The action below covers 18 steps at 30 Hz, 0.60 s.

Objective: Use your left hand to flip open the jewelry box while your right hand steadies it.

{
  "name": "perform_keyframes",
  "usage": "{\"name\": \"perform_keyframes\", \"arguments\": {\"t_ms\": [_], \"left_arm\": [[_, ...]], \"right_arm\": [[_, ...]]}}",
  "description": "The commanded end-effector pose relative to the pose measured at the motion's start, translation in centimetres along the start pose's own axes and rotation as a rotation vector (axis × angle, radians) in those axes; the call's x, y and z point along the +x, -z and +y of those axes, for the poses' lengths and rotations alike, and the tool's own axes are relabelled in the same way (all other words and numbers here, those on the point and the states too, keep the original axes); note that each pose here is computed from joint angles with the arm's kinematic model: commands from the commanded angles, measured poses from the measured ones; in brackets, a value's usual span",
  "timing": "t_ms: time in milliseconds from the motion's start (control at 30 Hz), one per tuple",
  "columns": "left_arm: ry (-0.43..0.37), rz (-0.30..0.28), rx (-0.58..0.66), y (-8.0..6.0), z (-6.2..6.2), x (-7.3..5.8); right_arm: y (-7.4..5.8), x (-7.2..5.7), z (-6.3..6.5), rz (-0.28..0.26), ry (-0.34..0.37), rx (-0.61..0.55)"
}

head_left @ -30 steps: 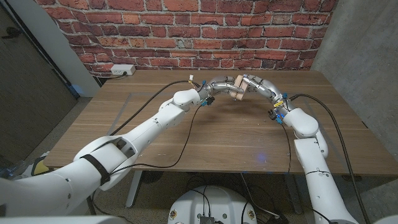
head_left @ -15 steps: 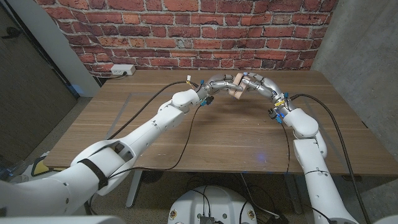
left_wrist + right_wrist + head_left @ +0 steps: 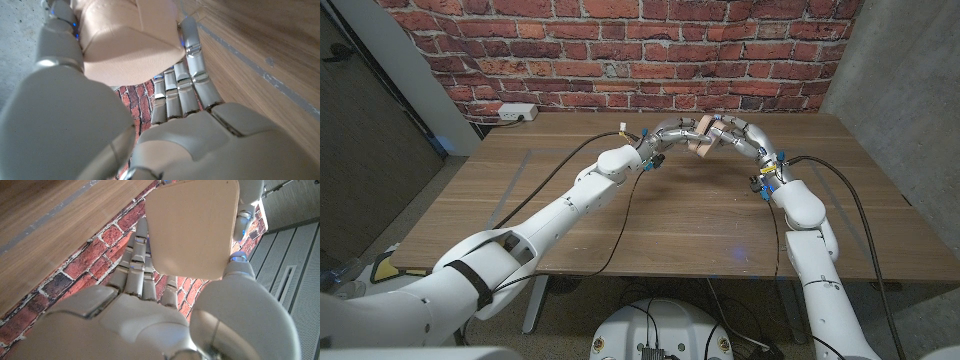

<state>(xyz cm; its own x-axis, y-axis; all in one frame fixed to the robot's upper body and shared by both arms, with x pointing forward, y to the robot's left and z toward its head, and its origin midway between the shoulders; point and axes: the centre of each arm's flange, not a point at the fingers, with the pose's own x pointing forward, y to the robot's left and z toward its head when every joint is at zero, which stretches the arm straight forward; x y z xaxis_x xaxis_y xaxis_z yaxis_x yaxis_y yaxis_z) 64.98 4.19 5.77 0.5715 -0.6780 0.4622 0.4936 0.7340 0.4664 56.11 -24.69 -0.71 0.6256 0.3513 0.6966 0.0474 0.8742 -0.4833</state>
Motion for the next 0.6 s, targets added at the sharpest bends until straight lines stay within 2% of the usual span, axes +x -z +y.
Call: {"name": "perform_keyframes", "arguments": {"t_ms": [33,367,600], "left_arm": [[-0.021,-0.03,-0.031,0.3,-0.6,-0.3],[-0.06,-0.073,-0.165,1.2,-1.0,-0.3],[-0.13,-0.084,-0.25,2.2,-1.5,-0.6]], "right_arm": [[-0.3,-0.2,-0.1,-0.024,0.07,0.007],[-0.1,-0.3,-0.2,-0.02,0.082,0.022],[0.0,-0.2,-0.3,-0.018,0.083,0.025]]}}
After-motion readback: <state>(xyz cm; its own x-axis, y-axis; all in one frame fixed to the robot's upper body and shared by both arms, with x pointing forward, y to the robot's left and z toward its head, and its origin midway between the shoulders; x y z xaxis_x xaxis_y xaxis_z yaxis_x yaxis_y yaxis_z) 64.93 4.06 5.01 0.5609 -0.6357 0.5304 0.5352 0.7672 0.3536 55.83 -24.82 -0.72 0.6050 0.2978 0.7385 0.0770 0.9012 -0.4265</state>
